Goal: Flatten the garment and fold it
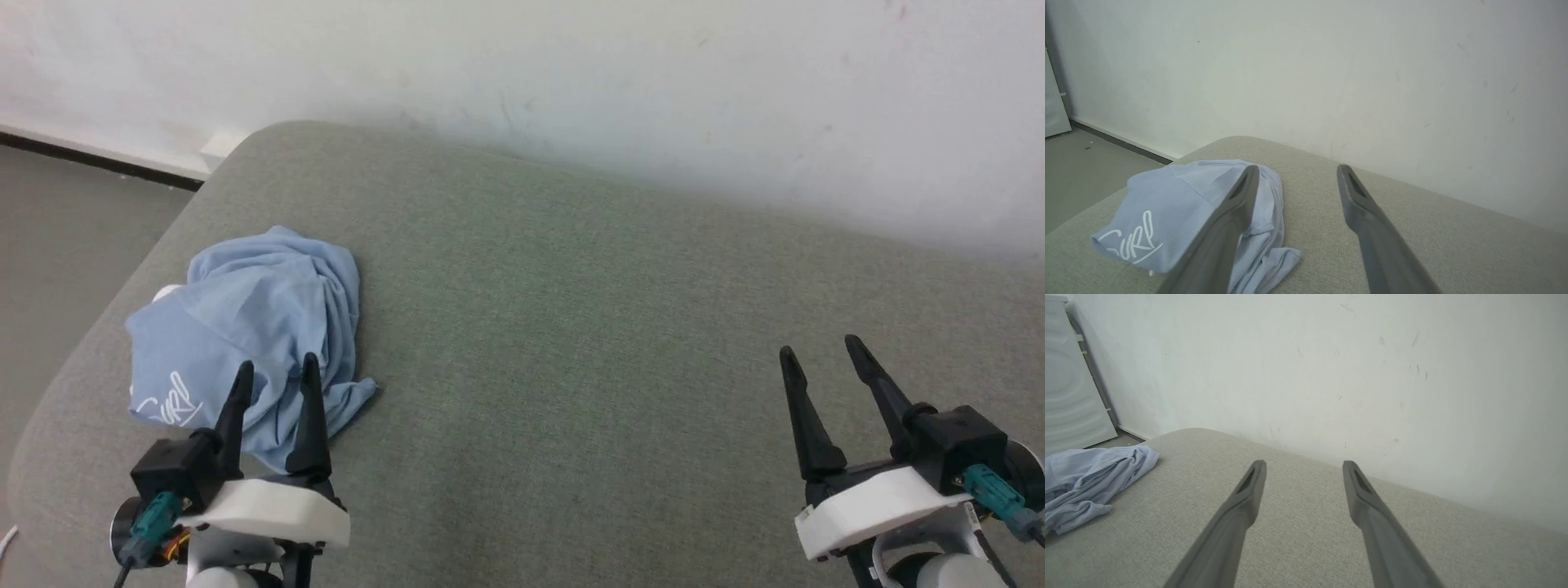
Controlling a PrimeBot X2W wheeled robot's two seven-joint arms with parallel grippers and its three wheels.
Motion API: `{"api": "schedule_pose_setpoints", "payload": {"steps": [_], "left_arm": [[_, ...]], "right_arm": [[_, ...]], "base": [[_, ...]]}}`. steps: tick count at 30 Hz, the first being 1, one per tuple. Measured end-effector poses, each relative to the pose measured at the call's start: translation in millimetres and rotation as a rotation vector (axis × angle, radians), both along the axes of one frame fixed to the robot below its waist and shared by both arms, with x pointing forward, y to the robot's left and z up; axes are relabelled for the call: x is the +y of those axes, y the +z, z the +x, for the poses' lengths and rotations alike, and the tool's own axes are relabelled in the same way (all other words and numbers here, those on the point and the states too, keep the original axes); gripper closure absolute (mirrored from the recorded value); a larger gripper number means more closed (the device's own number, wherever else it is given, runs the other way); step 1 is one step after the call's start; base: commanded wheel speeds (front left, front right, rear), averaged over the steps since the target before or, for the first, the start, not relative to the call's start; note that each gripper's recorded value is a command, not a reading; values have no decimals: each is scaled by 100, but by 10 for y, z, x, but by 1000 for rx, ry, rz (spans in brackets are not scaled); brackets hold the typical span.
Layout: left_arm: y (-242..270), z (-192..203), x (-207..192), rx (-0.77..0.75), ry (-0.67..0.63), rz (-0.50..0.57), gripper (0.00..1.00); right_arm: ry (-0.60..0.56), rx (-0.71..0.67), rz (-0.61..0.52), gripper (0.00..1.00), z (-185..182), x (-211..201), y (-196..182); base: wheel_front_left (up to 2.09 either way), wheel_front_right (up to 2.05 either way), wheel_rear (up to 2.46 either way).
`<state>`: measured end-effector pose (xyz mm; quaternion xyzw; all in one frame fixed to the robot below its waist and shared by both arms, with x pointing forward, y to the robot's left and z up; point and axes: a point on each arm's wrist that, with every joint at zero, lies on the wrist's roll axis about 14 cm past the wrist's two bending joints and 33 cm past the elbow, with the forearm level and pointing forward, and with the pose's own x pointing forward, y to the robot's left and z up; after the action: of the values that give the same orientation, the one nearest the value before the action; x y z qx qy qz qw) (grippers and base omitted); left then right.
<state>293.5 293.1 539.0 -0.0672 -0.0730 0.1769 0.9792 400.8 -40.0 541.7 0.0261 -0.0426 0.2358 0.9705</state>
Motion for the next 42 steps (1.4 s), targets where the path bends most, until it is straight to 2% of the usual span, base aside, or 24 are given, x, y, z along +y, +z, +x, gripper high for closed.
{"api": "schedule_pose_setpoints", "payload": {"steps": [9, 16, 21, 24, 28, 36, 41, 42], "left_arm": [[71, -14, 199, -34, 62, -17, 0], [361, 321, 427, -104, 97, 31, 0], [392, 688, 664, -76, 105, 67, 0], [193, 916, 825, 51, 93, 48, 0], [-291, 1069, 1049, 307, 87, -36, 0], [-1363, 807, 1111, 821, 80, -271, 0], [-1547, 749, 1081, 977, 62, -357, 0], [-1554, 745, 1084, 989, 63, -376, 44]], "right_arm": [[43, 12, 10, 0, 49, 151, -45], [49, 41, 1, 0, 184, 194, -151], [34, 74, 3, 0, 311, 159, -289], [22, 96, 7, 0, 375, 124, -383], [3, 120, 11, 0, 443, 64, -493], [-45, 161, 28, 0, 513, -99, -669], [-44, 184, 45, 0, 530, -93, -747], [-41, 184, 46, 0, 538, -82, -749]], "base": [[0, 0, 0], [0, 0, 0], [0, 0, 0], [0, 0, 0], [0, 0, 0], [0, 0, 0], [0, 0, 0], [0, 0, 0]]}}
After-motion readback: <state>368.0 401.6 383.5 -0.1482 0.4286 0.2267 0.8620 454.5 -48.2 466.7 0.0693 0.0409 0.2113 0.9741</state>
